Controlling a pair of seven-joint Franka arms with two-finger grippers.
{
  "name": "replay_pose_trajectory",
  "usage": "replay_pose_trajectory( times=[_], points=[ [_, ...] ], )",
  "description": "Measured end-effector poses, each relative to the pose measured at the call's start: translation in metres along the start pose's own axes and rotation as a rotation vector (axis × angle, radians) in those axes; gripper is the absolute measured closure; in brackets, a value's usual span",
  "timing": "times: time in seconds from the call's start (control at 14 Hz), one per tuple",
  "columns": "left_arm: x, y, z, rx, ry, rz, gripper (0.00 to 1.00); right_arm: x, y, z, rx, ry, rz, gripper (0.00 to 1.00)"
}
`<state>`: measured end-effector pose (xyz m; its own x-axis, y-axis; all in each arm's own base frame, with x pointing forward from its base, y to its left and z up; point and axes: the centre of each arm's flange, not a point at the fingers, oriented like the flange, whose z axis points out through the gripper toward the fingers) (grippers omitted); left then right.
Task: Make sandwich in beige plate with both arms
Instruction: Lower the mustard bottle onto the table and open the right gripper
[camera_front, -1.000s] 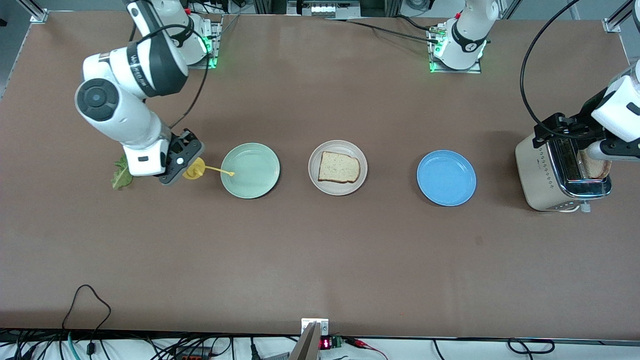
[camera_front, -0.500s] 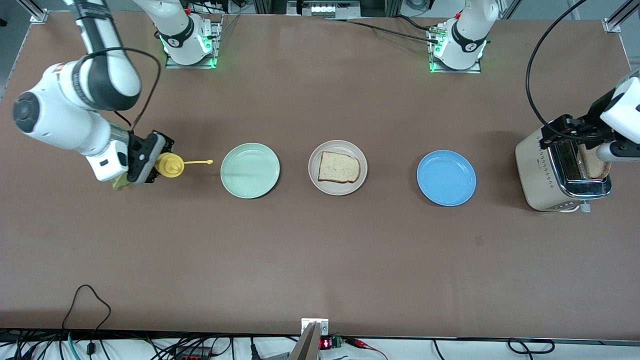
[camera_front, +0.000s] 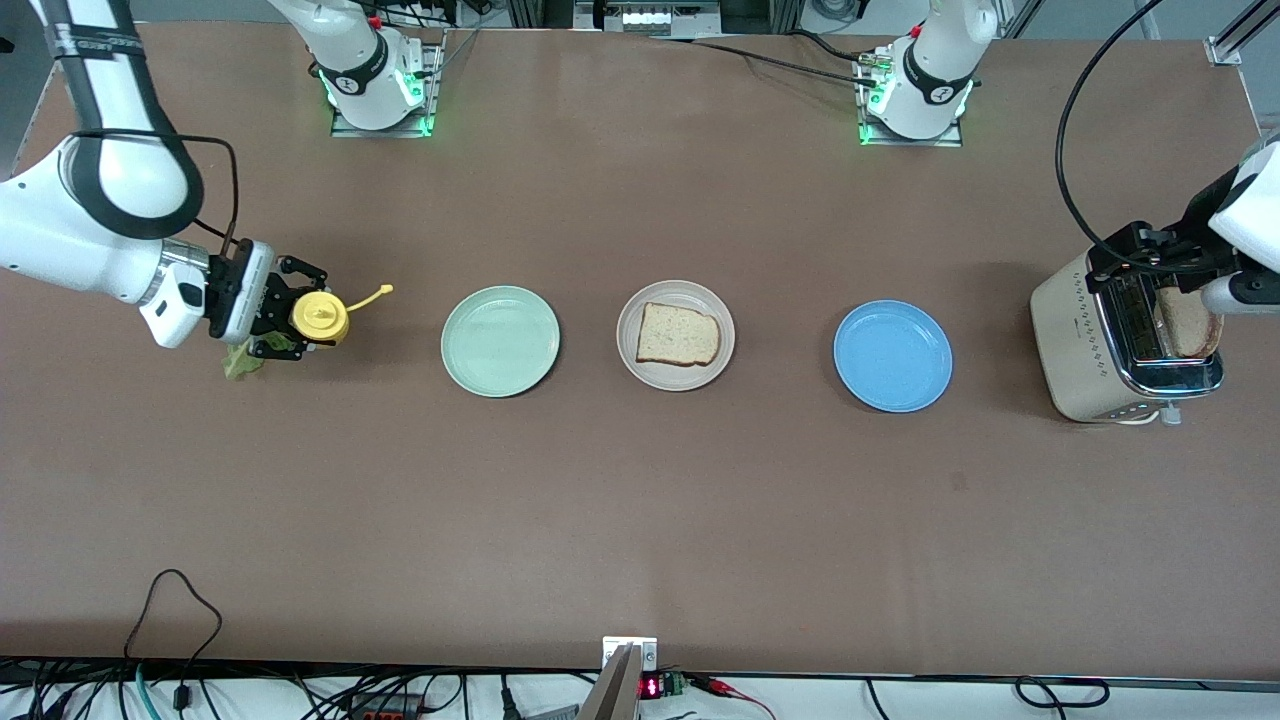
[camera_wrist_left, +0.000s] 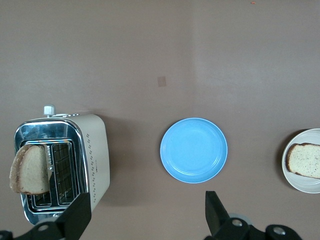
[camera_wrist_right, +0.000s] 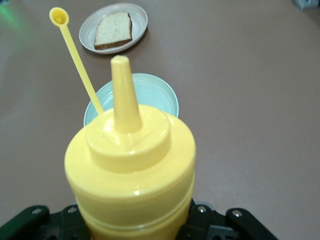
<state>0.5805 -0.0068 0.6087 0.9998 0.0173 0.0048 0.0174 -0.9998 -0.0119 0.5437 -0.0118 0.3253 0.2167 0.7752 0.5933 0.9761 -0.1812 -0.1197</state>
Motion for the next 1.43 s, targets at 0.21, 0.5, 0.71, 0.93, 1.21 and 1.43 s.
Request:
replay_pose_trajectory(
  times=[0.21, 0.5, 0.71, 0.93, 1.21, 1.43],
  points=[
    [-0.002, -0.004, 0.002, 0.001, -0.018, -0.007, 0.00, -0.033, -0.010, 0.007, -0.007, 0.126, -0.079, 0.48],
    [-0.003, -0.007, 0.006, 0.002, -0.034, -0.013, 0.00, -0.072, -0.012, 0.023, -0.001, 0.241, -0.129, 0.48],
    [-0.004, -0.007, 0.007, 0.001, -0.036, -0.013, 0.00, -0.087, -0.012, 0.039, 0.001, 0.283, -0.150, 0.48],
    [-0.004, -0.007, 0.007, 0.000, -0.035, -0.013, 0.00, -0.103, -0.013, 0.058, 0.010, 0.320, -0.152, 0.48],
    [-0.004, -0.007, 0.007, 0.000, -0.036, -0.013, 0.00, -0.123, -0.015, 0.077, 0.017, 0.349, -0.142, 0.48],
    [-0.004, -0.007, 0.008, 0.000, -0.037, -0.013, 0.00, -0.130, -0.016, 0.082, 0.021, 0.357, -0.127, 0.48]
  ],
)
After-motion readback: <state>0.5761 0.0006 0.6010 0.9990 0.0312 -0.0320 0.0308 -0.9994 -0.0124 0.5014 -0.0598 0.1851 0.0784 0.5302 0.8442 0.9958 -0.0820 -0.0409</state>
